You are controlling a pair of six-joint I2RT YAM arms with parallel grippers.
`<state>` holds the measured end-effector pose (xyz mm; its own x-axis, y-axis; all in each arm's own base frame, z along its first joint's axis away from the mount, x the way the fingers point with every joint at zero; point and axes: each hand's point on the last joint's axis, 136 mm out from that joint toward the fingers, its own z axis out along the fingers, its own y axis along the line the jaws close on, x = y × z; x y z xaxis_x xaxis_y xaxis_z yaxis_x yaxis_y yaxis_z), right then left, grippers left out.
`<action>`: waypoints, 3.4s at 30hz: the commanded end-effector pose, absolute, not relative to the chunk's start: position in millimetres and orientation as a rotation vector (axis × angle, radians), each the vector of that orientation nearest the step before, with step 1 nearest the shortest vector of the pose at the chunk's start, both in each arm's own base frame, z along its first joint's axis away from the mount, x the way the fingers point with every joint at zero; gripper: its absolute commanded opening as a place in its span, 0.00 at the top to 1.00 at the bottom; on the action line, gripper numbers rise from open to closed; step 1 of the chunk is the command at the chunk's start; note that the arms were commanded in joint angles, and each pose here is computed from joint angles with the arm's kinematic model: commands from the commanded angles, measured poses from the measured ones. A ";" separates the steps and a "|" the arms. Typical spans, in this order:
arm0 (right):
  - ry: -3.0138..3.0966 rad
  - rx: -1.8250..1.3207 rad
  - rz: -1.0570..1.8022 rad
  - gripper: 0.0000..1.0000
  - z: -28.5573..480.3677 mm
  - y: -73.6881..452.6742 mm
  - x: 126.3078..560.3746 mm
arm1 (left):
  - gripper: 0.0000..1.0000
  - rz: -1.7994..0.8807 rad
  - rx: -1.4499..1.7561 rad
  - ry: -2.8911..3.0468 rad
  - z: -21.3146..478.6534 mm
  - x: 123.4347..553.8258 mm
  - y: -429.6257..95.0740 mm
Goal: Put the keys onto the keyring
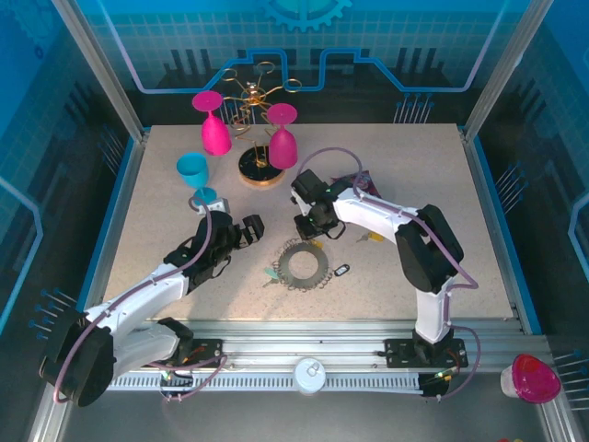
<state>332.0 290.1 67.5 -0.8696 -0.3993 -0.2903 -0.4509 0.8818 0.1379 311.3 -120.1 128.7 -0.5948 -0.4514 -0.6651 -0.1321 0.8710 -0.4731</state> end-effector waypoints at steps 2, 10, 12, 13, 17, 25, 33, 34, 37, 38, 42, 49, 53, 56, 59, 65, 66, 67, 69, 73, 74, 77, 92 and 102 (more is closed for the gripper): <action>2.818 -0.743 0.333 0.77 63.1 310.4 328.1 | 0.01 -0.505 -0.455 2.203 131.0 311.5 -121.1; 2.826 -0.767 0.390 0.77 58.0 323.5 332.3 | 0.11 -0.543 -0.587 2.314 109.5 297.5 -123.7; 2.836 -0.766 0.410 0.76 54.3 324.9 332.8 | 0.12 -0.560 -0.627 2.346 102.5 294.2 -126.0; 2.842 -0.764 0.412 0.76 52.2 324.7 333.7 | 0.13 -0.568 -0.636 2.351 100.7 293.7 -127.0; 2.862 -0.766 0.416 0.76 44.2 323.0 334.4 | 0.15 -0.584 -0.666 2.355 95.7 293.9 -128.7; 2.890 -0.770 0.396 0.79 34.3 316.6 332.2 | 0.17 -0.580 -0.656 2.374 94.7 298.7 -132.9; 2.913 -0.772 0.385 0.79 25.4 314.4 330.8 | 0.17 -0.580 -0.661 2.370 96.1 298.7 -132.2; 2.914 -0.771 0.388 0.80 25.1 314.5 330.9 | 0.17 -0.578 -0.662 2.369 96.4 298.8 -131.7; 2.920 -0.778 0.410 0.80 25.0 316.5 328.4 | 0.17 -0.573 -0.662 2.369 96.5 298.1 -131.0; 2.918 -0.780 0.421 0.80 26.1 317.7 327.9 | 0.17 -0.573 -0.660 2.370 96.3 298.0 -131.1; 2.919 -0.789 0.443 0.80 27.1 319.8 326.2 | 0.18 -0.574 -0.660 2.368 96.6 298.2 -131.1; 2.941 -0.800 0.444 0.81 22.3 319.2 323.2 | 0.18 -0.570 -0.660 2.368 96.7 297.6 -130.3; 2.949 -0.808 0.436 0.82 20.2 318.6 322.5 | 0.18 -0.565 -0.660 2.363 97.7 297.0 -128.9; 2.953 -0.816 0.428 0.83 19.3 318.4 321.6 | 0.18 -0.560 -0.662 2.361 97.8 296.4 -127.7; 2.952 -0.817 0.427 0.87 19.6 318.8 321.5 | 0.18 -0.558 -0.660 2.360 97.7 296.4 -127.5; 2.911 -0.819 0.459 1.00 34.5 322.2 323.6 | 0.18 -0.548 -0.623 2.348 102.4 297.6 -126.7; 2.890 -0.823 0.473 1.00 40.8 324.0 324.0 | 0.18 -0.543 -0.600 2.341 104.8 298.1 -126.1; 2.865 -0.829 0.485 1.00 47.6 325.4 324.6 | 0.18 -0.540 -0.571 2.330 108.5 299.3 -126.2; 2.808 -0.849 0.514 1.00 63.1 327.3 324.8 | 0.17 -0.544 -0.470 2.288 120.0 302.4 -128.4; 2.666 -0.908 0.576 1.00 99.4 329.2 321.3 | 0.16 -0.586 -0.198 2.172 149.6 303.7 -141.0; 2.624 -0.932 0.595 1.00 108.6 328.9 318.7 | 0.16 -0.598 -0.124 2.139 156.2 302.8 -145.1; 2.509 -0.996 0.641 1.00 129.8 326.8 311.2 | 0.17 -0.637 0.126 2.043 174.7 294.3 -162.0; 2.239 -1.188 0.795 1.00 165.5 315.3 274.6 | 0.42 -0.761 0.984 1.939 169.8 247.1 -221.9; 2.168 -1.194 0.819 1.00 176.3 312.8 267.6 | 0.55 -1.018 1.009 1.899 178.1 255.7 -255.1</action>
<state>266.6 311.4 160.6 -0.5129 -0.5759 -0.6366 -0.8468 0.4609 0.2654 256.9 -242.7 156.2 -0.4463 0.3261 -0.8333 0.8421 0.4681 -0.2678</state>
